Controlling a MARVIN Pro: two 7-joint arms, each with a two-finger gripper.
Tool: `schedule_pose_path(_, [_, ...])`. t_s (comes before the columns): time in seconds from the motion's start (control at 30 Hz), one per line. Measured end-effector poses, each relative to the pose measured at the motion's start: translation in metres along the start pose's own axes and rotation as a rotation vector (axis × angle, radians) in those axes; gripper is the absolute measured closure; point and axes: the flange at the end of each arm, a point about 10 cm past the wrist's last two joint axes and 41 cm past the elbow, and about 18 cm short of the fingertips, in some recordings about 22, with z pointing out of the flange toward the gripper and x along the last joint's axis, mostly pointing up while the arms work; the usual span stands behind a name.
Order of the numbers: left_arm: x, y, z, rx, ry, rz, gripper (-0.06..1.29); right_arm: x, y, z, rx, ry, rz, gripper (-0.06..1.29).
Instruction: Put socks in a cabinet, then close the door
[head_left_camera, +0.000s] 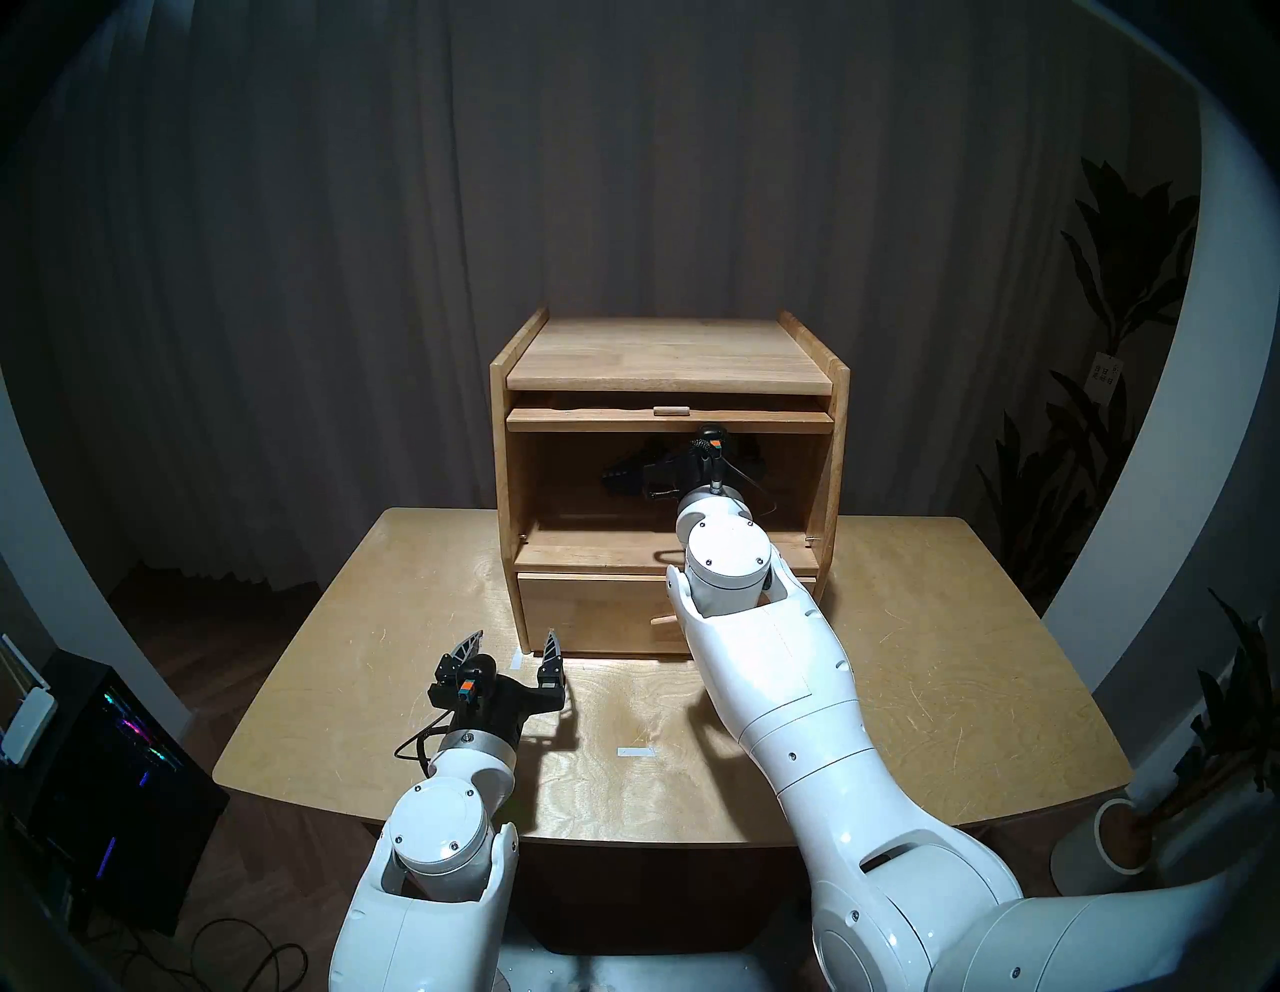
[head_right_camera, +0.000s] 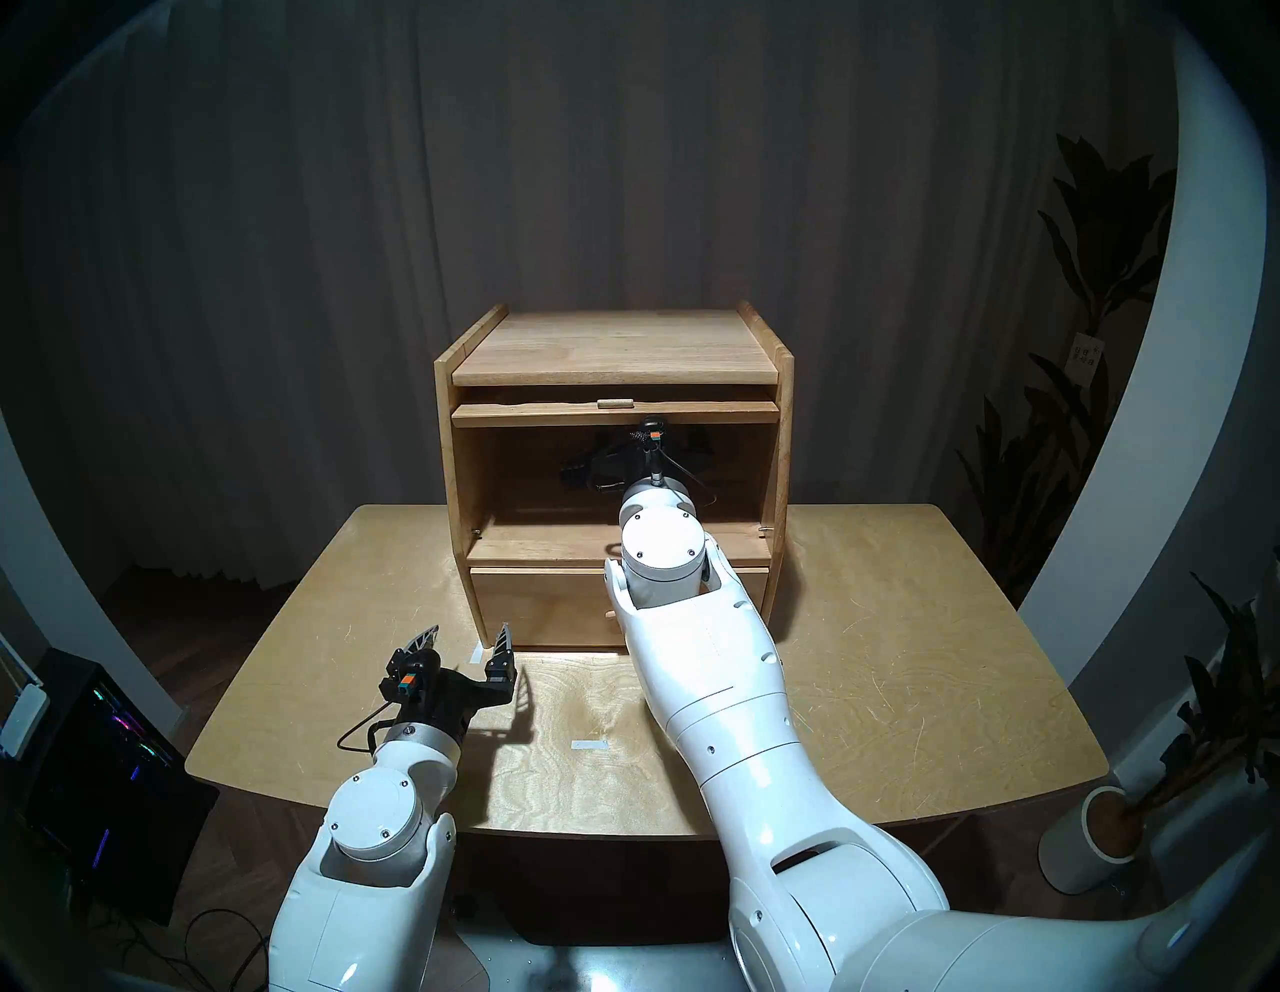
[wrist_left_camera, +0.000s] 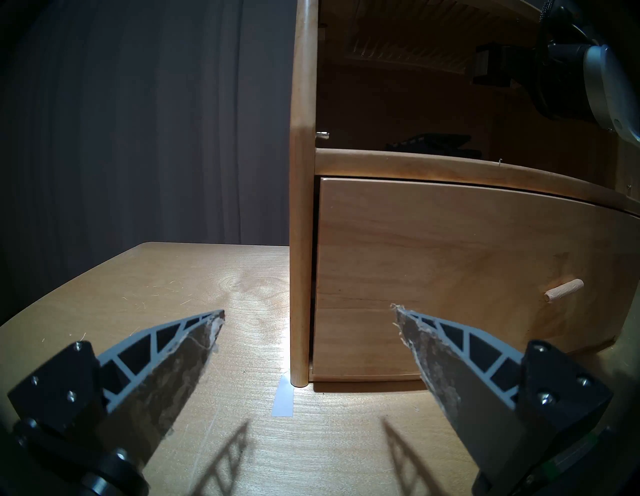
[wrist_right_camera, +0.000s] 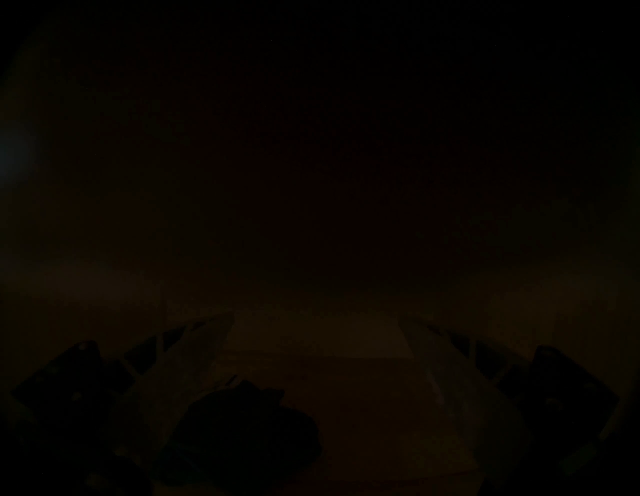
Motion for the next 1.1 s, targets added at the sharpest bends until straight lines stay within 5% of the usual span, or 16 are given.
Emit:
schedule_pose_path(0.3, [0.000, 0.000, 0.000, 0.000, 0.001, 0.000, -0.02, 0.001, 0.013, -0.015, -0.015, 0.024, -0.023, -0.02])
schedule_pose_path(0.57, [-0.001, 0.000, 0.000, 0.000, -0.001, 0.000, -0.02, -0.055, 0.018, -0.051, 0.002, -0.132, -0.071, -0.02])
schedule_pose_path(1.1, [-0.004, 0.000, 0.000, 0.000, -0.010, 0.000, -0.02, -0.042, -0.010, -0.110, 0.178, -0.052, -0.077, -0.02])
